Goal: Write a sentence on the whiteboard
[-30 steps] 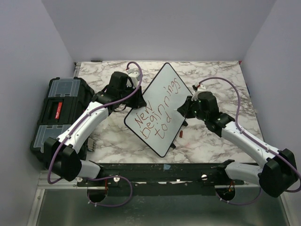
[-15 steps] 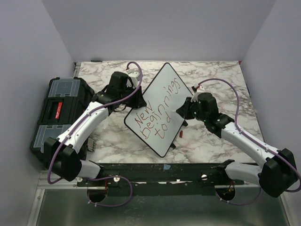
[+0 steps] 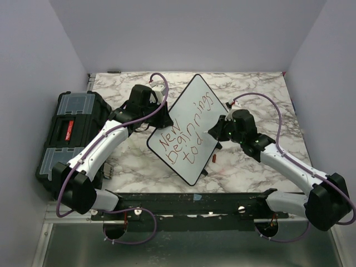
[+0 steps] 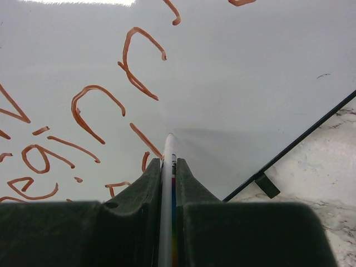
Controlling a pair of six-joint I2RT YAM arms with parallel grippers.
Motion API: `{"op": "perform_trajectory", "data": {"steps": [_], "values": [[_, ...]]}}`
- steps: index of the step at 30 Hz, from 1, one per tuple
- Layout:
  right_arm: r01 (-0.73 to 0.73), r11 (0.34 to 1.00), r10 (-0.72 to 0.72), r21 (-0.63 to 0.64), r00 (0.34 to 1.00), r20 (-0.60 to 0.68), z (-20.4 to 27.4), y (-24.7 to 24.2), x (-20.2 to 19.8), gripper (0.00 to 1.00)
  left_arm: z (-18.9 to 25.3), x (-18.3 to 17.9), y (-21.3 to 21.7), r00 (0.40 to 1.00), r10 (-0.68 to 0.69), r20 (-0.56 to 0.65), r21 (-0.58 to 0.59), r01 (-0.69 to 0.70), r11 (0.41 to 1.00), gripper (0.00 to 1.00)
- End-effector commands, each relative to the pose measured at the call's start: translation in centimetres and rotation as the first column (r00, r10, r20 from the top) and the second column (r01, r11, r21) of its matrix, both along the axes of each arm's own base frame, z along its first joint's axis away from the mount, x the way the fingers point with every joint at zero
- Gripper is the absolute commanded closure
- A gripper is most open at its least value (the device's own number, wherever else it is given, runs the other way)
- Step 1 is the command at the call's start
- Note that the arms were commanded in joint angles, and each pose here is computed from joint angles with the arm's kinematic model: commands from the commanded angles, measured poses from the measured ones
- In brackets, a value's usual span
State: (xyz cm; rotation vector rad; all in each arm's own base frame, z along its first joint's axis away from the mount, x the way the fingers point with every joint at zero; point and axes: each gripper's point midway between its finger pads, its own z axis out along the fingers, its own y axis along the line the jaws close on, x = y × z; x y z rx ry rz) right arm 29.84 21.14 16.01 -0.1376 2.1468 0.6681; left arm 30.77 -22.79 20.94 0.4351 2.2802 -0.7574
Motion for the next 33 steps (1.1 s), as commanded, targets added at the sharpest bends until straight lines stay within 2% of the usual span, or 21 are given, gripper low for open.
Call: {"op": "perform_trajectory", "data": {"steps": [1, 12, 23, 33], "values": [[0.054, 0.999, -0.054, -0.003, 0.998, 0.031, 0.7, -0.4, 1.5, 0.99, -5.4, -1.4, 2.7, 0.998, -0.043, -0.047, 0.254, 0.054, 0.966, 1.00], [0.056, 0.998, -0.056, -0.016, 0.998, 0.025, 0.5, 0.1, 2.6, 1.00, -5.6, -1.3, 2.7, 0.998, -0.043, -0.053, 0.258, 0.055, 0.964, 1.00], [-0.078, 0.997, 0.078, 0.018, 0.997, -0.015, -0.2, 1.6, 0.4, 0.99, -5.7, -1.3, 2.7, 0.998, -0.043, -0.054, 0.259, 0.056, 0.964, 1.00], [-0.086, 0.996, 0.085, -0.009, 0.993, -0.079, -2.4, 0.8, -1.2, 0.99, -5.7, -1.3, 2.7, 0.997, -0.044, -0.056, 0.261, 0.057, 0.964, 1.00]]}}
